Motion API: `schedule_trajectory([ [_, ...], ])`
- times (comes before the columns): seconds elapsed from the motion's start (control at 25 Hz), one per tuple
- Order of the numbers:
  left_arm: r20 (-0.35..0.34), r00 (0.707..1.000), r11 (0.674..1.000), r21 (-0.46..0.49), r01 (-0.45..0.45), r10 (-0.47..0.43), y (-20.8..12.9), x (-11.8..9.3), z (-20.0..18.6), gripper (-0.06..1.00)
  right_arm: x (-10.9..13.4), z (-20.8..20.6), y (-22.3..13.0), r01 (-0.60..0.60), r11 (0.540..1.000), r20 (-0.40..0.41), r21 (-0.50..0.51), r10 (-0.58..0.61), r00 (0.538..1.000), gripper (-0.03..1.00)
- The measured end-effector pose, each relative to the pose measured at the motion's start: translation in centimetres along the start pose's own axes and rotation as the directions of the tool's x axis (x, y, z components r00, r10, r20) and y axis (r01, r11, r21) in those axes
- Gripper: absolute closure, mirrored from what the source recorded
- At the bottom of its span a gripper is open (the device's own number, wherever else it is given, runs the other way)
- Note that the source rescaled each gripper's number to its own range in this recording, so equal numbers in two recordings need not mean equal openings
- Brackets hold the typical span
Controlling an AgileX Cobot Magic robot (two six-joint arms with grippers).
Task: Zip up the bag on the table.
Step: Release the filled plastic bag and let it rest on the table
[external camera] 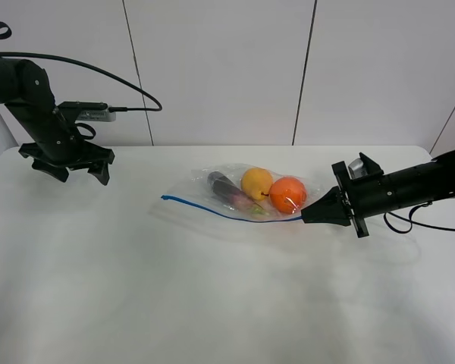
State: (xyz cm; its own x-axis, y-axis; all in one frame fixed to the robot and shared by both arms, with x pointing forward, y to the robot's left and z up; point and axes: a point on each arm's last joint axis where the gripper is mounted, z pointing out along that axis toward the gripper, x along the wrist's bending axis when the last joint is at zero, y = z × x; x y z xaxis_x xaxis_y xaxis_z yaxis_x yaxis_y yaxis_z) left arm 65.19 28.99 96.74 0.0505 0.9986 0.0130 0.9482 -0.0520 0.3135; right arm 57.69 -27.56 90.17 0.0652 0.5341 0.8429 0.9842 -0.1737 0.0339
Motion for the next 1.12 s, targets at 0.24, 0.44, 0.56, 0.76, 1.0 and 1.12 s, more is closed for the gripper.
schedule_trajectory([
  [0.24,-0.003,1.0,0.998,0.06,0.008,-0.008,-0.5,0.0,0.0,-0.05,0.0,0.0,0.0,0.0,1.0,0.0,0.0,0.0,1.0,0.97],
  [0.44,-0.002,1.0,0.984,0.176,0.009,-0.008,-1.6,0.0,-0.1,-0.05,0.0,0.0,0.0,0.0,1.0,0.0,0.0,0.0,1.0,0.97],
  [0.56,-0.002,1.0,0.97,0.243,0.008,-0.008,-2.2,0.0,-0.5,-0.05,0.0,0.0,0.0,0.0,1.0,0.0,0.0,0.0,1.0,0.97],
  [0.76,-0.008,1.0,0.953,0.304,0.006,-0.004,-2.9,0.1,-2.4,-0.05,0.0,0.0,0.0,0.0,1.0,-0.001,-0.001,0.0,1.0,0.97],
  [1.0,-0.011,1.0,0.954,0.298,0.006,-0.003,-4.4,0.1,-5.4,-0.05,0.0,0.0,0.0,-0.002,1.0,-0.002,-0.002,0.002,1.0,0.97],
  [1.12,-0.011,1.0,0.951,0.308,0.006,-0.003,-6.4,0.0,-6.7,-0.05,0.0,0.0,0.0,-0.002,1.0,-0.002,-0.002,0.002,1.0,0.97],
])
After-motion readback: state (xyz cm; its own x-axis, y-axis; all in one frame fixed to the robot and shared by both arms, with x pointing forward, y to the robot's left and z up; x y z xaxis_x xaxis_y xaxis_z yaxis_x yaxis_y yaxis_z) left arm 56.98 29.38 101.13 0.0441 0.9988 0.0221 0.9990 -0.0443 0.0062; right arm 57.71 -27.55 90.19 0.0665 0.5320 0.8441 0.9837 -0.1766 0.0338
